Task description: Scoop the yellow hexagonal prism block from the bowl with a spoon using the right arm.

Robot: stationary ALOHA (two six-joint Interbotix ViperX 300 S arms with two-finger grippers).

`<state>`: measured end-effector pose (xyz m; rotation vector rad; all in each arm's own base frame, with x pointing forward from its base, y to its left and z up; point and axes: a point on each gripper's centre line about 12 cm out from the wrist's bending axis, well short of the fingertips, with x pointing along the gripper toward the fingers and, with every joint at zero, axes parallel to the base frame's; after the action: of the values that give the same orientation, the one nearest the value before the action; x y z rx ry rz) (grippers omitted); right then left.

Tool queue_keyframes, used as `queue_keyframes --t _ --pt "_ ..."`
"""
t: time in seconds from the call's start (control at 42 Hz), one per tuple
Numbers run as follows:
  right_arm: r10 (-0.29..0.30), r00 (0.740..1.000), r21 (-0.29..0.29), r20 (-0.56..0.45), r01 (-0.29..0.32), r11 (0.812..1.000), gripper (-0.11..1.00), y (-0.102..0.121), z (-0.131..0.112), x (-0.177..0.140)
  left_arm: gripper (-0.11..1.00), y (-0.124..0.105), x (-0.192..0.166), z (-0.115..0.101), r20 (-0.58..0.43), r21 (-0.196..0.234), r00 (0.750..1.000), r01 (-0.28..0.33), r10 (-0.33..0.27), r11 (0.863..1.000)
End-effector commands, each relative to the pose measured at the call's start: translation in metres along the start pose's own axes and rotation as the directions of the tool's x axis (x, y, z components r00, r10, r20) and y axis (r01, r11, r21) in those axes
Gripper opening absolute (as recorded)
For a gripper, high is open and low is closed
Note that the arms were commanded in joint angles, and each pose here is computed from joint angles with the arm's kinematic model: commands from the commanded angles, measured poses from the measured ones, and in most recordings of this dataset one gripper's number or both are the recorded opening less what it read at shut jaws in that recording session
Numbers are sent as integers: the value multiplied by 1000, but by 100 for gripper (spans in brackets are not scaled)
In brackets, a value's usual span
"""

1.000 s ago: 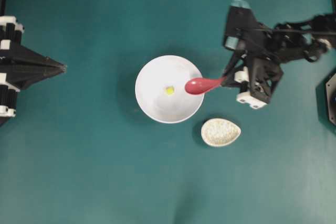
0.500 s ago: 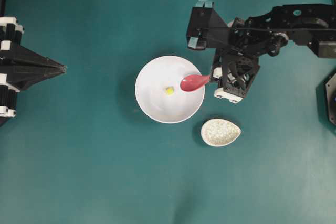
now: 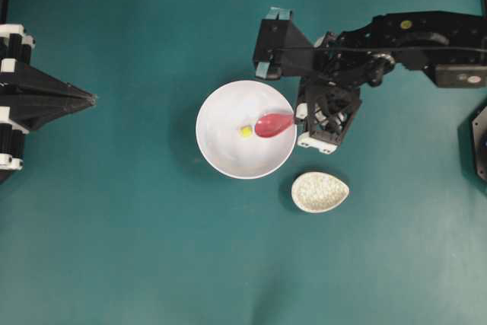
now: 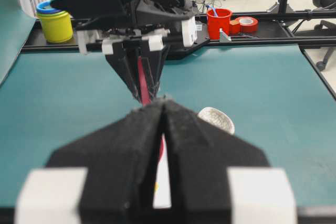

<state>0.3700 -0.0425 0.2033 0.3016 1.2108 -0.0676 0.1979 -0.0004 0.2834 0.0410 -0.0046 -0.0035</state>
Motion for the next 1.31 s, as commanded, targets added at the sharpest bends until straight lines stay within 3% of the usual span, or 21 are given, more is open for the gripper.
queue_keyframes --t 0.0,0.19,0.619,1.286 --pt "5 999 -10 33 -4 1000 22 5 9 -7 0 1 2 11 28 -3 1000 -3 3 1000" --pt "3 1000 -6 6 -3 1000 22 4 8 5 0 1 2 11 28 -3 1000 -3 3 1000" --pt "2 997 -19 71 -1 1000 22 8 21 20 0 1 2 10 28 -3 1000 -3 3 1000" --pt "-2 966 -23 259 8 1000 22 7 47 20 0 1 1 10 18 -3 1000 -3 3 1000"
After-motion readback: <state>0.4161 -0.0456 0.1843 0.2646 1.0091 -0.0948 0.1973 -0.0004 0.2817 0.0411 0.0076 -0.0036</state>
